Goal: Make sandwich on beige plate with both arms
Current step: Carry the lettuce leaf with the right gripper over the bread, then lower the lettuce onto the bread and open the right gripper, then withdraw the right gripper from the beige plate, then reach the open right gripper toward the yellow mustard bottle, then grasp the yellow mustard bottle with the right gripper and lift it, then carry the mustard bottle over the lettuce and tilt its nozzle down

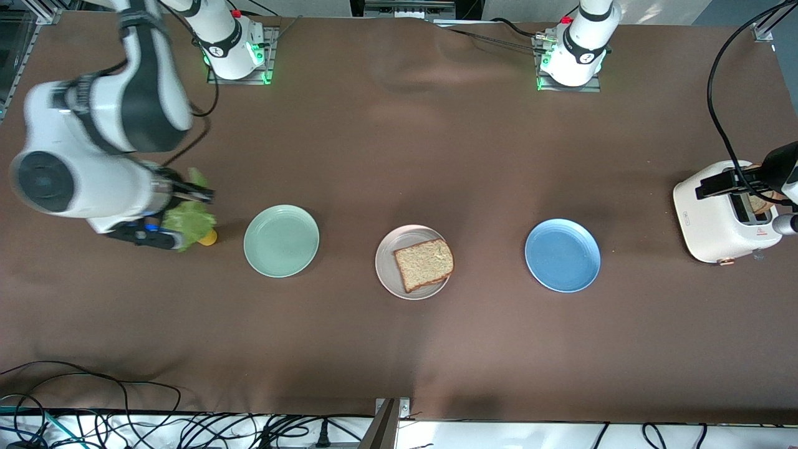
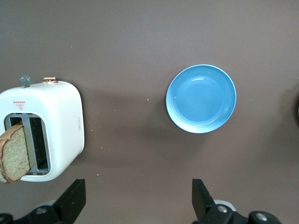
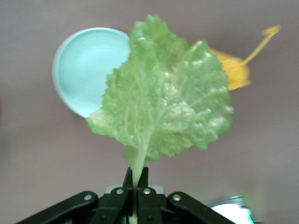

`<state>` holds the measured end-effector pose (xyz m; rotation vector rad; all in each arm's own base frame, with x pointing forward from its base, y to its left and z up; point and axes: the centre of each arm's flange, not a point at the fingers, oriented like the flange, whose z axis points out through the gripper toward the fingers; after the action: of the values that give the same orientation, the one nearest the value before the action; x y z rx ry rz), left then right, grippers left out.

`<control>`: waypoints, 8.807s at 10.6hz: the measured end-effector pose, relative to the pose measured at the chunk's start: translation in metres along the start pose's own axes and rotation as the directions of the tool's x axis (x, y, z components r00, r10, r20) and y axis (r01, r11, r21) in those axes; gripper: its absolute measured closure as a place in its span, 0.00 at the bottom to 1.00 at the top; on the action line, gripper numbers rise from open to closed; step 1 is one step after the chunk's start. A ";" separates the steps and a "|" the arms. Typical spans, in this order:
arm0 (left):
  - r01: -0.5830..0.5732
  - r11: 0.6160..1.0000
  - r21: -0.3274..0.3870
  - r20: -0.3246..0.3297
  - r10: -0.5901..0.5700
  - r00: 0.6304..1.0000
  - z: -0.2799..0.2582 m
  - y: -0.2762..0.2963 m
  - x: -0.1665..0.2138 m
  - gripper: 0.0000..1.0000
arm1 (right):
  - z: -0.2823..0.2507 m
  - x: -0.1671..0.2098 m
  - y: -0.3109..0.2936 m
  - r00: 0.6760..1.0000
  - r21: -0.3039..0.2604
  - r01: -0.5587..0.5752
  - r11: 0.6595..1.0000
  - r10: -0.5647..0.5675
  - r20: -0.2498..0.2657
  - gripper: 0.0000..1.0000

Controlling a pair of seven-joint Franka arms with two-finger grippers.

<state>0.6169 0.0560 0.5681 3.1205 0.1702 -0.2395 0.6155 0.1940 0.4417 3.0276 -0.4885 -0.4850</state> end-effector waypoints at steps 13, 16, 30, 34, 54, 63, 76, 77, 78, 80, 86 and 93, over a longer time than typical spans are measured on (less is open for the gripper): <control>0.017 1.000 -0.004 -0.016 -0.017 1.000 -0.004 -0.012 0.002 0.00 | 0.176 -0.063 -0.299 0.736 0.568 -0.616 0.546 0.655 0.168 0.96; 0.053 0.994 -0.091 -0.022 -0.055 0.998 -0.006 -0.031 0.002 0.00 | 0.200 -0.051 -0.308 0.717 0.574 -0.631 0.523 0.675 0.173 0.91; -0.095 0.995 -0.008 -0.042 0.095 0.995 -0.012 0.036 -0.001 0.00 | 0.104 -0.063 -0.257 0.837 0.319 -0.469 0.824 0.530 -0.139 0.00; -0.088 0.996 -0.007 -0.044 0.088 0.995 -0.013 0.032 -0.001 0.00 | 0.048 -0.042 -0.176 0.954 0.108 -0.221 0.969 0.238 -0.184 0.00; -0.107 0.993 0.040 -0.008 0.107 0.994 -0.003 0.059 -0.007 0.00 | 0.130 0.135 0.315 0.155 -0.012 0.985 0.171 -0.920 -0.359 0.00; -0.100 0.994 0.038 0.017 0.100 0.995 0.011 0.055 0.001 0.00 | 0.258 0.157 0.327 -0.307 -0.215 0.951 -0.224 -0.585 -0.751 0.00; -0.083 0.996 0.038 0.034 0.081 0.996 0.021 0.046 0.007 0.00 | 0.285 0.152 0.290 -0.313 -0.227 0.943 -0.245 -0.413 -0.855 0.53; -0.083 0.996 0.038 0.034 0.081 0.996 0.021 0.046 0.007 0.00 | 0.285 0.152 0.291 -0.284 -0.200 0.952 -0.232 -0.421 -0.862 0.64; -0.083 0.996 0.038 0.034 0.081 0.996 0.021 0.046 0.007 0.00 | 0.285 0.152 0.291 -0.247 -0.168 0.962 -0.214 -0.430 -0.868 0.68; -0.085 0.996 0.038 0.033 0.084 0.996 0.021 0.047 0.007 0.00 | 0.279 0.157 0.292 -0.167 -0.101 0.981 -0.164 -0.469 -0.867 0.74; -0.091 0.995 0.039 0.037 0.090 0.995 0.023 0.051 0.008 0.00 | 0.162 0.167 0.240 0.024 0.081 0.996 -0.043 -0.732 -0.681 0.92; -0.084 0.996 0.038 0.039 0.082 0.996 0.024 0.046 0.008 0.00 | 0.012 0.113 0.037 0.031 -0.168 0.982 0.081 -0.959 -0.283 0.92</control>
<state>0.6264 0.0104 0.5428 3.1508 0.0354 -0.3042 0.7025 0.1233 0.3994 2.7979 1.8319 0.1351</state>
